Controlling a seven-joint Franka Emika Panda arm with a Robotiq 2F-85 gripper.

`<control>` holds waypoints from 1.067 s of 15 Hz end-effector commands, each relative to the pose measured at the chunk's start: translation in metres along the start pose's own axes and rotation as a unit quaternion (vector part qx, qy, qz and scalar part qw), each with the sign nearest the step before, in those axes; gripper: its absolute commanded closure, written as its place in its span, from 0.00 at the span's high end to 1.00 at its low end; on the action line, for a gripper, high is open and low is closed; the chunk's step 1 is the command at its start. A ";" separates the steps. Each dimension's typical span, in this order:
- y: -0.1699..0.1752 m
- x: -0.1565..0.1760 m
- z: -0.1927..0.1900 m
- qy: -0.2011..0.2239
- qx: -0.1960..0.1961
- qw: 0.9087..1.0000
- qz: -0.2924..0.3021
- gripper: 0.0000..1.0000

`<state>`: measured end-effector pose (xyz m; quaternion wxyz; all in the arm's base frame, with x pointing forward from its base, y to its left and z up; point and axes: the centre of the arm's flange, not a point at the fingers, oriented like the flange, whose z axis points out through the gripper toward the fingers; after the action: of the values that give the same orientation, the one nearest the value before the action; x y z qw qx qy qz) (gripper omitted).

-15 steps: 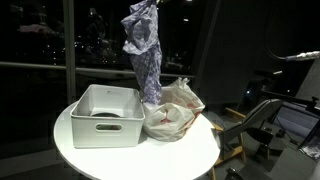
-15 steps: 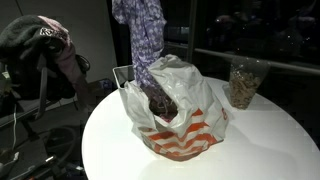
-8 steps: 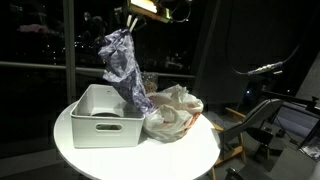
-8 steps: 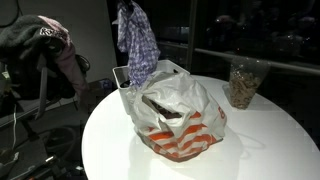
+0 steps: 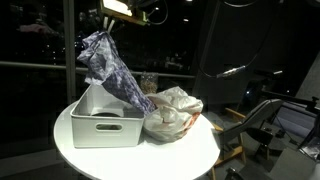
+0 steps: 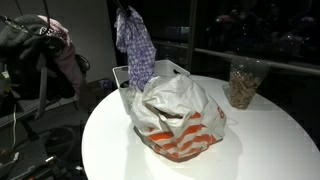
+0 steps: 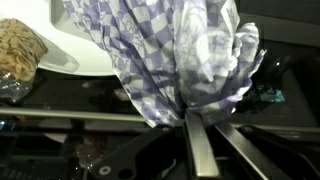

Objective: Remove everything from the plastic and put them in the box

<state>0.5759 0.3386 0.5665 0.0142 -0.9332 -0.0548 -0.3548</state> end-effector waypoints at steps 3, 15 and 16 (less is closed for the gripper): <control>-0.038 0.041 -0.092 0.102 -0.035 0.994 0.015 0.01; -0.056 0.008 -0.068 0.101 -0.111 0.988 0.024 0.02; -0.040 0.009 -0.046 0.095 -0.125 0.987 0.029 0.02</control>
<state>0.4992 0.4228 0.6348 -0.0654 -0.8897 0.0047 -0.4517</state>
